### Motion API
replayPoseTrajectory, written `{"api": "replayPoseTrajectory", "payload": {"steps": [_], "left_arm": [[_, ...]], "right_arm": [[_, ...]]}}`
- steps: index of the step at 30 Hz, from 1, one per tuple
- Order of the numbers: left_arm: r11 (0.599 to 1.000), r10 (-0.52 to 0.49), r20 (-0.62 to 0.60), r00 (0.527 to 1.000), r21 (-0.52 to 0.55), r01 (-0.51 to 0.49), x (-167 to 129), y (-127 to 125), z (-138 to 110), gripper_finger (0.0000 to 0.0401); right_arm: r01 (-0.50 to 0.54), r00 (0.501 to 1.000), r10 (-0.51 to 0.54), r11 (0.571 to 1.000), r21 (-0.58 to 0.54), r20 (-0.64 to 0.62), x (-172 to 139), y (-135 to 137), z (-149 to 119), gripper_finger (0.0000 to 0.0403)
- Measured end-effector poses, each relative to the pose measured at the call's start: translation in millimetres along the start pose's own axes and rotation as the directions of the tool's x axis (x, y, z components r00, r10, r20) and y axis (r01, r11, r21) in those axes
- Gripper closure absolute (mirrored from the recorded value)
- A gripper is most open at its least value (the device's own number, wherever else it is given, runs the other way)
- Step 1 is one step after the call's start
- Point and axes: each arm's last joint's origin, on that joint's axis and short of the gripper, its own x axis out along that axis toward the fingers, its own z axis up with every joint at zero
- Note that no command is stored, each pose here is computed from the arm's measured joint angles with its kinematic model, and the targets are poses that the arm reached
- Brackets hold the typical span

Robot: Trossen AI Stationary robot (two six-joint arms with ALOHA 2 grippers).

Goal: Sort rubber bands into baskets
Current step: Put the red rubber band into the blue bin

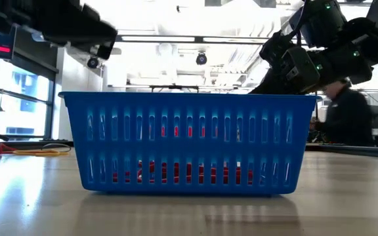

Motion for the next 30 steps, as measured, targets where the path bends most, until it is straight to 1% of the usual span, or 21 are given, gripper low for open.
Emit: {"api": "replayPoseTrajectory", "payload": {"steps": [2, 4, 7, 12, 20, 22, 25, 27, 30], "left_arm": [[1.000, 0.007, 0.005, 1.000, -0.026, -0.007, -2.9, 1.5, -9.3, 0.0398], [0.999, 0.009, 0.004, 1.000, -0.045, -0.009, -5.5, 1.5, -13.0, 0.0398], [0.998, -0.002, -0.045, 0.999, -0.060, -0.001, -9.8, -0.5, -17.3, 0.0398], [0.994, -0.037, -0.114, 0.993, -0.107, 0.025, -21.2, -5.8, -11.9, 0.0398], [0.977, -0.101, -0.251, 0.963, -0.209, 0.048, -41.7, -19.0, -12.1, 0.0398], [0.974, -0.115, -0.290, 0.950, -0.219, 0.052, -45.1, -24.1, -13.3, 0.0398], [0.977, -0.138, -0.349, 0.927, -0.201, 0.070, -49.3, -31.9, -15.3, 0.0398], [0.977, -0.152, -0.361, 0.920, -0.194, 0.085, -51.0, -36.4, -13.3, 0.0398], [0.973, -0.164, -0.377, 0.912, -0.213, 0.088, -53.5, -40.2, -8.6, 0.0398]], "right_arm": [[0.000, 1.000, 0.000, 1.000, 0.000, 0.000, 0.0, 0.0, 0.0, 0.0402], [0.000, 1.000, 0.000, 1.000, 0.000, 0.000, 0.0, 0.0, 0.0, 0.0402], [0.003, 1.000, -0.003, 1.000, 0.001, 0.000, 0.1, -0.6, 0.1, 0.0402], [0.017, 1.000, -0.017, 1.000, 0.002, 0.000, 0.1, -1.1, -0.1, 0.0402], [0.017, 1.000, -0.017, 1.000, 0.002, -0.004, 0.1, -1.1, -0.5, 0.0402], [0.017, 1.000, -0.017, 1.000, 0.003, -0.004, 0.1, -1.1, -0.5, 0.0402], [0.017, 1.000, -0.017, 1.000, 0.001, -0.004, 0.1, -1.1, -0.5, 0.0402], [0.017, 1.000, -0.017, 1.000, 0.000, -0.004, 0.1, -1.1, -0.5, 0.0402], [0.017, 1.000, -0.017, 1.000, 0.000, -0.005, 0.1, -1.1, -0.5, 0.0402]]}}
